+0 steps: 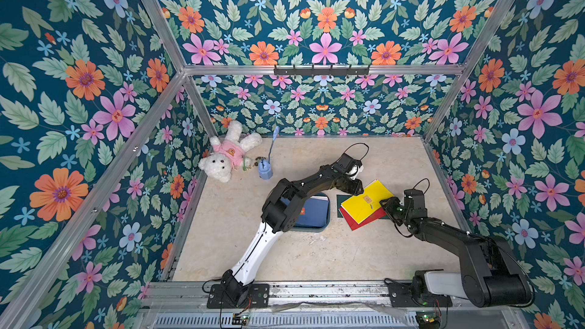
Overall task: Put the sealed envelopes into the storage box
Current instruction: Pick up the envelope from the center of the board.
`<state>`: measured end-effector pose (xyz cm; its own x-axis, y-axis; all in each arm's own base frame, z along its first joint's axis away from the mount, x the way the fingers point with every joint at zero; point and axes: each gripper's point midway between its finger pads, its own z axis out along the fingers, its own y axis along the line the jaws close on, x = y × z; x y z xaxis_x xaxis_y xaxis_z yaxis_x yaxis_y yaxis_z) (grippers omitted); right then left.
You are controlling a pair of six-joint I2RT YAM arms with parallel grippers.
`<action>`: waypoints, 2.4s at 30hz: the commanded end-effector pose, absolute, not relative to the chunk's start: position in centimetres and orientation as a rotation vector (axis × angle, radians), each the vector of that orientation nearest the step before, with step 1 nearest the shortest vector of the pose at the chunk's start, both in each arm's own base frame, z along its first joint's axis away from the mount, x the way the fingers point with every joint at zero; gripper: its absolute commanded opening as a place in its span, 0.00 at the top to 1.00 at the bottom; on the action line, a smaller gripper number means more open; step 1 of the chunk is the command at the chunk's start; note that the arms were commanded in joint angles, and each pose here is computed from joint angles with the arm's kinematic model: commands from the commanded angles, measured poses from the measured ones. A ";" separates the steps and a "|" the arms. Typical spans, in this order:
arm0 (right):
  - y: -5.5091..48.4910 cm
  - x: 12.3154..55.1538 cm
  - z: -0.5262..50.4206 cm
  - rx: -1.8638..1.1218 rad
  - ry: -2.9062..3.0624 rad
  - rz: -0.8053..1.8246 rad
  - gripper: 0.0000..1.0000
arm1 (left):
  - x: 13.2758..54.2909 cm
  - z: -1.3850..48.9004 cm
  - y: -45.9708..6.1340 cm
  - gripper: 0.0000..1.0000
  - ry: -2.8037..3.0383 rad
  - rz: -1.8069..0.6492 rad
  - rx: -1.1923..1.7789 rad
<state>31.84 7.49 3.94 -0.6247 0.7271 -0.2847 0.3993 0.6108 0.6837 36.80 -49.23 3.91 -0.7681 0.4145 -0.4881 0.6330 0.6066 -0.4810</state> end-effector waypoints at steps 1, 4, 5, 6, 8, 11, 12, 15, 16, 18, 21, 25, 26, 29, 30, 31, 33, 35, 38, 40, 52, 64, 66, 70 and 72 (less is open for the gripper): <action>7.6 32.6 4.3 0.888 2.255 0.817 0.56 | 36.1 3.2 -49.2 0.58 2.526 -0.920 0.882; 7.7 32.7 4.0 0.888 2.261 0.832 0.56 | 36.0 2.7 -48.9 0.59 2.540 -0.904 0.887; 7.7 32.8 4.0 0.887 2.262 0.836 0.57 | 36.0 2.5 -48.9 0.59 2.545 -0.898 0.889; 7.7 32.9 4.0 0.886 2.262 0.835 0.56 | 35.9 2.4 -48.8 0.59 2.547 -0.895 0.893; 7.7 33.0 4.1 0.880 2.264 0.834 0.56 | 35.8 2.2 -48.8 0.60 2.550 -0.893 0.896; 7.8 33.5 4.4 0.870 2.264 0.842 0.57 | 35.7 1.9 -48.9 0.60 2.555 -0.904 0.901; 7.9 33.7 4.6 0.863 2.260 0.849 0.57 | 35.6 1.9 -49.0 0.60 2.556 -0.911 0.904; 8.3 34.2 5.0 0.857 2.251 0.879 0.57 | 35.4 1.5 -49.1 0.60 2.566 -0.920 0.913; 8.4 34.4 5.2 0.850 2.251 0.886 0.57 | 35.4 1.5 -49.0 0.61 2.568 -0.918 0.912; 8.6 34.6 5.4 0.842 2.251 0.900 0.57 | 35.3 1.3 -49.0 0.61 2.571 -0.916 0.915; 8.8 34.9 5.6 0.829 2.251 0.914 0.57 | 35.2 1.1 -49.0 0.61 2.574 -0.918 0.918; 8.9 35.0 6.2 0.811 2.238 0.922 0.57 | 35.2 1.0 -49.0 0.61 2.577 -0.915 0.919; 8.6 35.0 6.0 0.818 2.246 0.889 0.57 | 35.2 1.0 -49.0 0.61 2.577 -0.910 0.917; 7.3 34.6 5.2 0.835 2.279 0.772 0.57 | 35.3 1.0 -48.9 0.61 2.577 -0.903 0.915; 7.0 34.3 5.0 0.839 2.286 0.742 0.57 | 35.3 1.0 -48.8 0.61 2.578 -0.901 0.914; 6.5 34.2 4.9 0.846 2.287 0.708 0.57 | 35.2 1.0 -48.8 0.61 2.577 -0.900 0.916; 5.9 33.7 4.5 0.854 2.288 0.658 0.57 | 35.3 1.1 -48.8 0.61 2.575 -0.897 0.916; 5.6 33.3 4.4 0.852 2.288 0.634 0.57 | 35.3 0.9 -48.8 0.61 2.578 -0.895 0.917; 5.4 32.8 3.7 0.862 2.302 0.622 0.57 | 35.2 0.8 -48.7 0.62 2.581 -0.891 0.915; 5.6 32.6 3.4 0.862 2.308 0.634 0.57 | 35.2 0.7 -48.6 0.63 2.582 -0.888 0.918; 7.1 33.9 3.5 0.863 2.306 0.760 0.57 | 35.1 0.4 -48.6 0.70 2.592 -0.893 0.918; 7.9 34.8 5.3 0.829 2.287 0.826 0.57 | 35.1 0.5 -48.7 0.71 2.585 -0.893 0.923; 8.0 34.9 5.7 0.820 2.280 0.835 0.58 | 35.1 0.4 -48.7 0.71 2.587 -0.896 0.923; 8.1 35.0 6.3 0.807 2.276 0.839 0.58 | 35.1 0.4 -48.7 0.71 2.589 -0.897 0.921; 8.1 35.0 6.4 0.797 2.283 0.835 0.60 | 35.1 0.4 -48.8 0.71 2.588 -0.898 0.922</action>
<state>34.92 6.87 5.49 -0.6216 0.7132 -0.3241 0.3803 0.6364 0.6710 36.38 -50.43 3.11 -0.7392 0.4380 -0.5116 0.6693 0.5619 -0.4860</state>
